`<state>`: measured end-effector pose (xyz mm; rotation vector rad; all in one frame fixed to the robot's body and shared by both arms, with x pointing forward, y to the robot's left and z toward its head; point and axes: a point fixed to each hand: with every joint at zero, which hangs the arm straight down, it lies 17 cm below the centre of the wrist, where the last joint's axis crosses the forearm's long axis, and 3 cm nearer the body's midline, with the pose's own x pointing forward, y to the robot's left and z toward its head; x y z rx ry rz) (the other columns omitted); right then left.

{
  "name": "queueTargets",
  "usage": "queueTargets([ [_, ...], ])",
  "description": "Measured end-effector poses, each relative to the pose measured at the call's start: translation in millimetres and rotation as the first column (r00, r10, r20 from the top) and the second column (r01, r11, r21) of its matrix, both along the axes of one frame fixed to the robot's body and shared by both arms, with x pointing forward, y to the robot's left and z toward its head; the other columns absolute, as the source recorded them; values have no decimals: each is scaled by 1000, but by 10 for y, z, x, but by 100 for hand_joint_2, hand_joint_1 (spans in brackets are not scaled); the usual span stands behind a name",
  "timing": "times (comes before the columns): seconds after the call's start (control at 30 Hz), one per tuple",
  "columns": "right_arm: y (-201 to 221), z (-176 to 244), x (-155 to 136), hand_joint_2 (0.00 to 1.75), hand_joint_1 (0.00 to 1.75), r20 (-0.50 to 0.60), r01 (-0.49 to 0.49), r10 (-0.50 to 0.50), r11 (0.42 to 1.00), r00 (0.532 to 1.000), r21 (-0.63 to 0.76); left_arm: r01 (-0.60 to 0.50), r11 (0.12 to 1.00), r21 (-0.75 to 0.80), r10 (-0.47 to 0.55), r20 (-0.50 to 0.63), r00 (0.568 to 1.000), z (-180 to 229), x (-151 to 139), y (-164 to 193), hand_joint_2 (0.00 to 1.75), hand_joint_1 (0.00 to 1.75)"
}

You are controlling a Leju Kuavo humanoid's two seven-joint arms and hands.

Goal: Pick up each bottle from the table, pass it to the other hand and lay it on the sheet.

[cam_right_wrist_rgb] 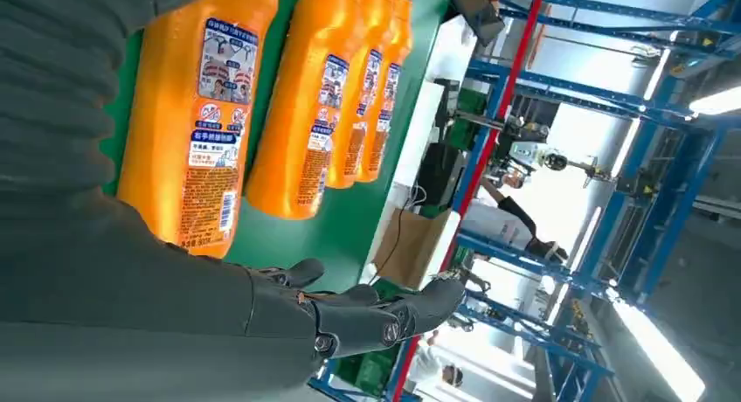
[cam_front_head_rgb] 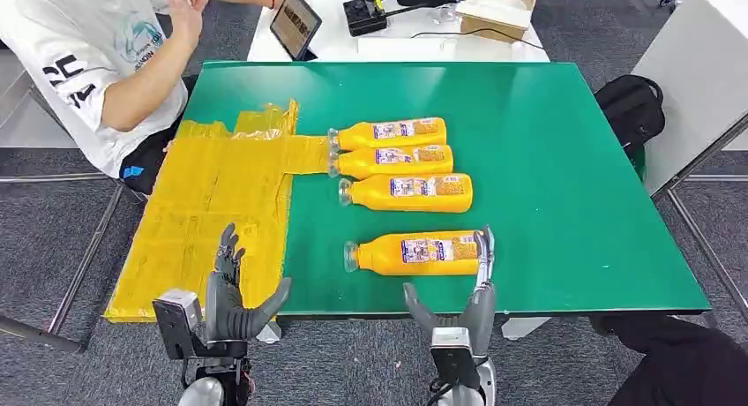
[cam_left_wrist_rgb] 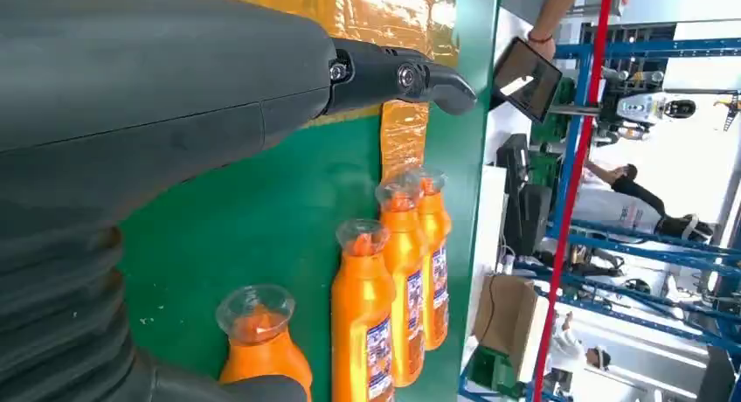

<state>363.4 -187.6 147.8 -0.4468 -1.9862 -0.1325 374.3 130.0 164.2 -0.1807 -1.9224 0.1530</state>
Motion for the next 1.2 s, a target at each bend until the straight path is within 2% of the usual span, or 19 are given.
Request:
queueTargets([
  [0.1, 24, 20, -2, 175, 0, 7, -4, 4, 1000, 1000, -31, -1, 1000, 0, 1, 0, 1000, -1, 1, 3, 175, 0],
  [0.23, 146, 63, 41, 175, 0, -4, -14, 14, 974, 1000, -226, -13, 1000, 25, 13, 15, 1000, 17, -5, 12, 175, 0],
  [0.3, 184, 5, 143, 175, 0, -58, -48, 32, 951, 998, -305, -26, 998, 54, 25, 29, 999, 28, -10, 18, 175, 0],
  [0.47, 135, -167, 474, 175, 0, -210, -141, 36, 849, 977, -510, -37, 994, 98, 33, 43, 999, 30, -14, 30, 175, 0],
  [0.57, 42, -127, 574, 175, 0, -210, -139, 26, 826, 977, -547, -41, 994, 105, 37, 42, 998, 19, -13, 45, 175, 0],
  [0.77, -148, -244, 860, 175, 0, -318, -200, -16, 746, 948, -635, -24, 992, 120, 19, 41, 999, 3, -13, 37, 175, 0],
  [0.97, -115, -480, 1145, 175, 0, -464, -354, 9, 658, 886, -664, -21, 991, 132, 17, 32, 999, -28, 1, 71, 175, 0],
  [1.07, -25, -616, 1207, 175, 0, -525, -434, 62, 649, 849, -625, -13, 991, 133, 9, 33, 999, -23, 10, 70, 175, 0],
  [1.2, -28, -783, 1220, 175, 0, -570, -484, 90, 645, 816, -592, -18, 991, 133, 14, 33, 999, -26, 17, 98, 175, 0],
])
